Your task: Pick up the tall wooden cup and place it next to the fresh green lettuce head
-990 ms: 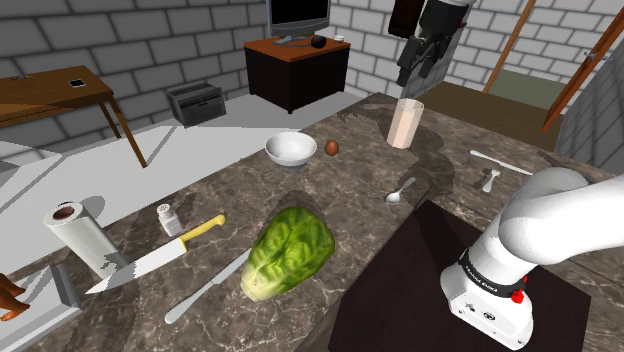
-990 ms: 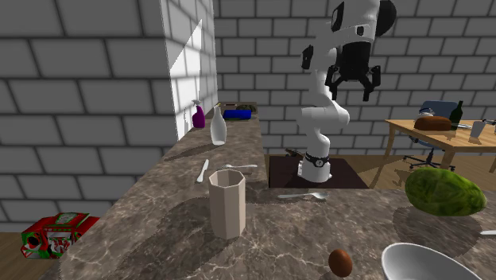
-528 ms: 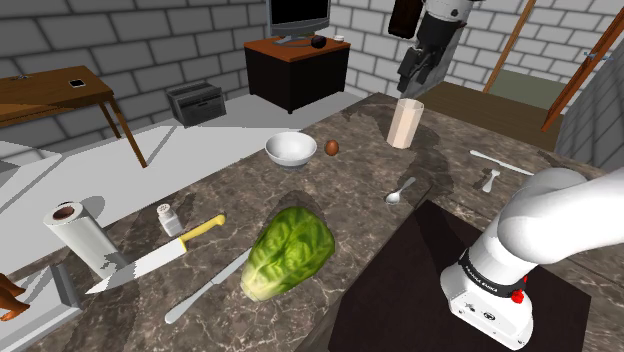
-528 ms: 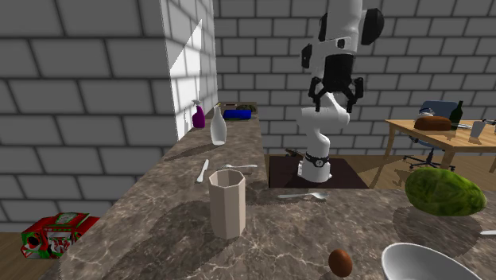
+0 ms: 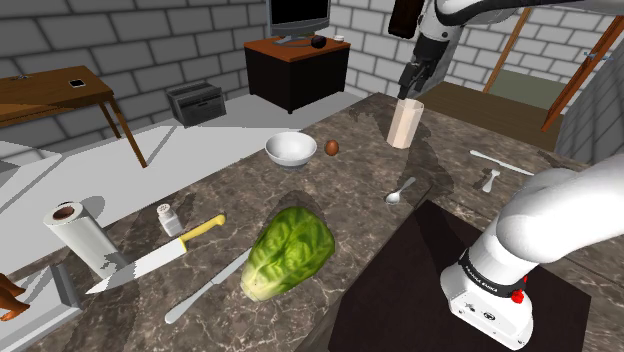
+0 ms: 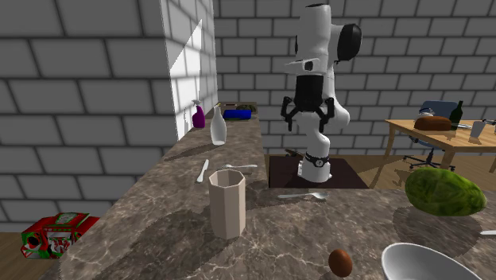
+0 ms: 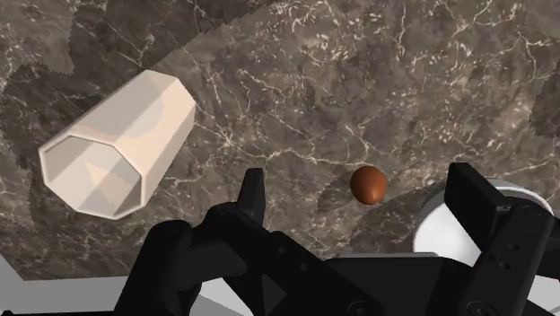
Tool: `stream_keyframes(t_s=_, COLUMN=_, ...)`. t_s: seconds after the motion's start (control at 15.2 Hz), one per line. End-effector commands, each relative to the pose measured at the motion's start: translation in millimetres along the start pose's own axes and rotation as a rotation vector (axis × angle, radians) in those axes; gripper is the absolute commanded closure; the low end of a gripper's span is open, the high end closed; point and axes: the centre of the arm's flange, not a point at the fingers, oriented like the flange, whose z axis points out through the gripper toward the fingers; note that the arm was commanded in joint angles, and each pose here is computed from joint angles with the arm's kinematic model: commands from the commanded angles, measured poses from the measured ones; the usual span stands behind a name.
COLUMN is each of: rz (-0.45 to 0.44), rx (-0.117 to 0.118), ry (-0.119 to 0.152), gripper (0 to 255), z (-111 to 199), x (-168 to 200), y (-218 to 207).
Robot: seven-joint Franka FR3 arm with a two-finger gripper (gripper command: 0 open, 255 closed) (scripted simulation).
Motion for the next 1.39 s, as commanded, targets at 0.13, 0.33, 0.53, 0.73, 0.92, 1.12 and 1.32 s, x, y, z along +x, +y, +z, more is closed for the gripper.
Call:
stream_keyframes(t_s=0.13, rz=-0.014, rx=0.001, ry=-0.01, gripper=0, z=27.6, x=14.8, y=41.5)
stream_keyframes(t_s=0.33, rz=-0.024, rx=0.003, ry=-0.018, gripper=0, z=49.7, x=26.8, y=72.8)
stream_keyframes(t_s=0.53, rz=-0.033, rx=0.005, ry=-0.026, gripper=0, z=72.0, x=38.8, y=104.0)
stream_keyframes(t_s=0.73, rz=-0.043, rx=0.007, ry=-0.033, gripper=0, z=94.4, x=51.0, y=135.0)
stream_keyframes(t_s=0.92, rz=-0.052, rx=0.009, ry=-0.041, gripper=0, z=117.0, x=63.2, y=165.8)
stream_keyframes(t_s=1.12, rz=-0.058, rx=0.01, ry=-0.046, gripper=0, z=136.1, x=70.5, y=184.5)
stream_keyframes(t_s=1.32, rz=-0.058, rx=0.01, ry=-0.046, gripper=0, z=151.9, x=69.8, y=184.4)
